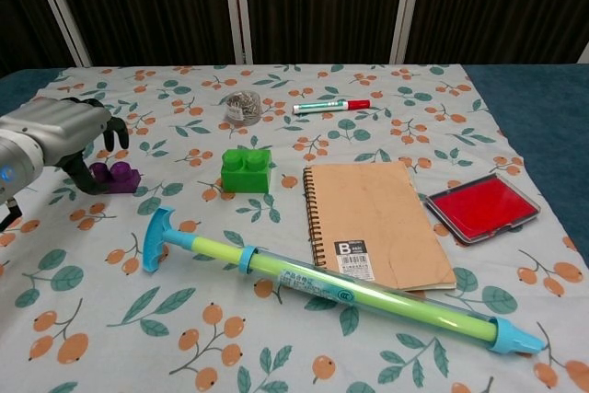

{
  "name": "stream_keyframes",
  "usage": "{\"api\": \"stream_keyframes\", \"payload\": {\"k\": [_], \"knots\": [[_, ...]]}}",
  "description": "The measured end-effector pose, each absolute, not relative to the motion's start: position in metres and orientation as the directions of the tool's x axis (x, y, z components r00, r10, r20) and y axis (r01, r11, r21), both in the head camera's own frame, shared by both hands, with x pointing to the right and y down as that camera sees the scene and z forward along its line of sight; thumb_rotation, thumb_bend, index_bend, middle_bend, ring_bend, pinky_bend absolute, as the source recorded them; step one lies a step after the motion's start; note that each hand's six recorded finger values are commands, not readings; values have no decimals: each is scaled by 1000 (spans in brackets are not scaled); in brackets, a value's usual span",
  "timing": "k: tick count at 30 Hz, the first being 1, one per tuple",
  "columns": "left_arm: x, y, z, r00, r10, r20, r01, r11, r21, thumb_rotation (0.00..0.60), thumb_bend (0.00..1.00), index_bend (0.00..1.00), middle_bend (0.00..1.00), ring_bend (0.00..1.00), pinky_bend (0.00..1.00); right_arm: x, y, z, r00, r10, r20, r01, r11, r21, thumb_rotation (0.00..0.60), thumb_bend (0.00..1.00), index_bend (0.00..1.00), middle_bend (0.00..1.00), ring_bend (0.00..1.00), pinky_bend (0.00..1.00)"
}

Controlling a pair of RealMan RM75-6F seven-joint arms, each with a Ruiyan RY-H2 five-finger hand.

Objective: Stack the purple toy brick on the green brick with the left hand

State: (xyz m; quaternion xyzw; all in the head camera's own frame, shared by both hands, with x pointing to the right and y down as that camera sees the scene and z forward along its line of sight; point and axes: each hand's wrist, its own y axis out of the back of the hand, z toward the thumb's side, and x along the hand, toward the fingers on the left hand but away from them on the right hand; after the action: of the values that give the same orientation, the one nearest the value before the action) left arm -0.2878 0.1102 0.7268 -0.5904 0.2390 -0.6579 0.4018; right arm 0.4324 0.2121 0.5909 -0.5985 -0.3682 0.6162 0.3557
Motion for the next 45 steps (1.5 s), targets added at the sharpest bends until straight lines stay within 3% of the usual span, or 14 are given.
{"api": "stream_keyframes", "payload": {"k": [45], "knots": [[-276,122,746,22,-801,598,354,-554,-754,600,361,394,370,17,0,438,214,590,-47,876,-479,8,-479,-878,600,222,27,64,95,0]]}}
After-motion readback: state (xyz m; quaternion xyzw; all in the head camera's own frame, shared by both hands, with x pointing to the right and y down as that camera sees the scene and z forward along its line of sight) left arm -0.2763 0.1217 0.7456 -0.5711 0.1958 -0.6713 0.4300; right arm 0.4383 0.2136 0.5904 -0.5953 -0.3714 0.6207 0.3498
